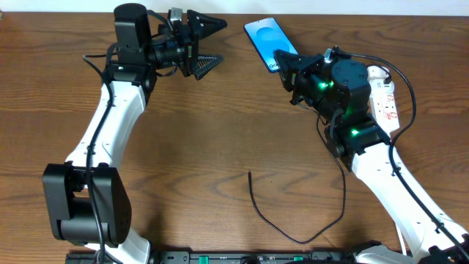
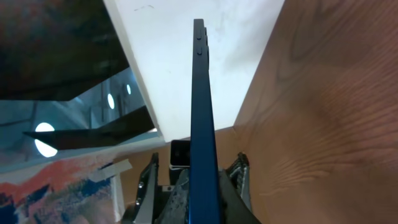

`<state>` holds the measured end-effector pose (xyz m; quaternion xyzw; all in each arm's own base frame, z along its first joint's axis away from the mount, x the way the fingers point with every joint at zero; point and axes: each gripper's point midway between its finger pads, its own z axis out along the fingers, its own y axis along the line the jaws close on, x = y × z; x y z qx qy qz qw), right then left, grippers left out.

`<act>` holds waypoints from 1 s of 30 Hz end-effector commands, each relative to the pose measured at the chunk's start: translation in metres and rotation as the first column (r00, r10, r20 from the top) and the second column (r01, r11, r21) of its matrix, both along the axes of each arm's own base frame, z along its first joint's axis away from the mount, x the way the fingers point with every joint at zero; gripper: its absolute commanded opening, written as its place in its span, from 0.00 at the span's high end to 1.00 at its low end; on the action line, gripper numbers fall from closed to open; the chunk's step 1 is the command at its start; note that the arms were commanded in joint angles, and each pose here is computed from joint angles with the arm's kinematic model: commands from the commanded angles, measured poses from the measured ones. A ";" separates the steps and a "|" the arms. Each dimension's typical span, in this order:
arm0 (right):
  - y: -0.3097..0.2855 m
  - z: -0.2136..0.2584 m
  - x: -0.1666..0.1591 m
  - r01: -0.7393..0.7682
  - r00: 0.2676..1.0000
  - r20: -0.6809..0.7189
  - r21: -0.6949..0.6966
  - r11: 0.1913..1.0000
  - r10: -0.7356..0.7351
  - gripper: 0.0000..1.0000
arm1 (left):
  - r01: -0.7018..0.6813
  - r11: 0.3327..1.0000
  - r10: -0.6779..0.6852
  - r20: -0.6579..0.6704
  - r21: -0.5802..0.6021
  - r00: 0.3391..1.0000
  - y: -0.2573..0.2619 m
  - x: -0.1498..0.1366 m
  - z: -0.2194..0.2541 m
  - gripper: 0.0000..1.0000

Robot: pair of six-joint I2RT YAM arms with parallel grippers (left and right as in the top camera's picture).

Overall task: Plug charger to phone and switch on socket
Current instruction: 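Hold the phone in the right gripper and move it toward the left gripper, then close the left gripper on the phone's top edge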

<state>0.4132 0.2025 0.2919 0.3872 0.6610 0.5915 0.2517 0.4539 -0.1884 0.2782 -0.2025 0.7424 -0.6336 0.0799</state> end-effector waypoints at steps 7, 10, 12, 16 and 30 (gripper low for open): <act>0.006 0.018 -0.002 -0.020 0.999 0.041 0.024 1.000 0.019 0.99 | 0.005 1.000 -0.006 0.086 0.006 0.996 -0.003 -0.002 0.026 0.04; 0.006 0.018 -0.002 -0.020 0.999 0.038 0.033 0.999 0.019 0.99 | 0.004 1.000 -0.005 0.086 0.006 0.996 -0.002 -0.002 0.025 0.04; 0.006 0.019 -0.002 -0.020 0.999 0.039 0.038 0.999 0.018 0.99 | 0.002 1.000 -0.002 0.086 0.007 0.996 -0.002 -0.002 0.025 0.04; 0.006 0.022 -0.001 -0.019 0.999 0.050 0.044 0.999 0.017 0.99 | -0.005 1.000 0.004 0.083 0.007 0.997 -0.002 -0.001 0.025 0.04; 0.023 0.030 -0.009 -0.058 0.995 0.080 0.055 0.997 0.054 0.99 | -0.025 1.000 0.025 0.064 0.005 0.998 -0.001 0.002 0.024 0.04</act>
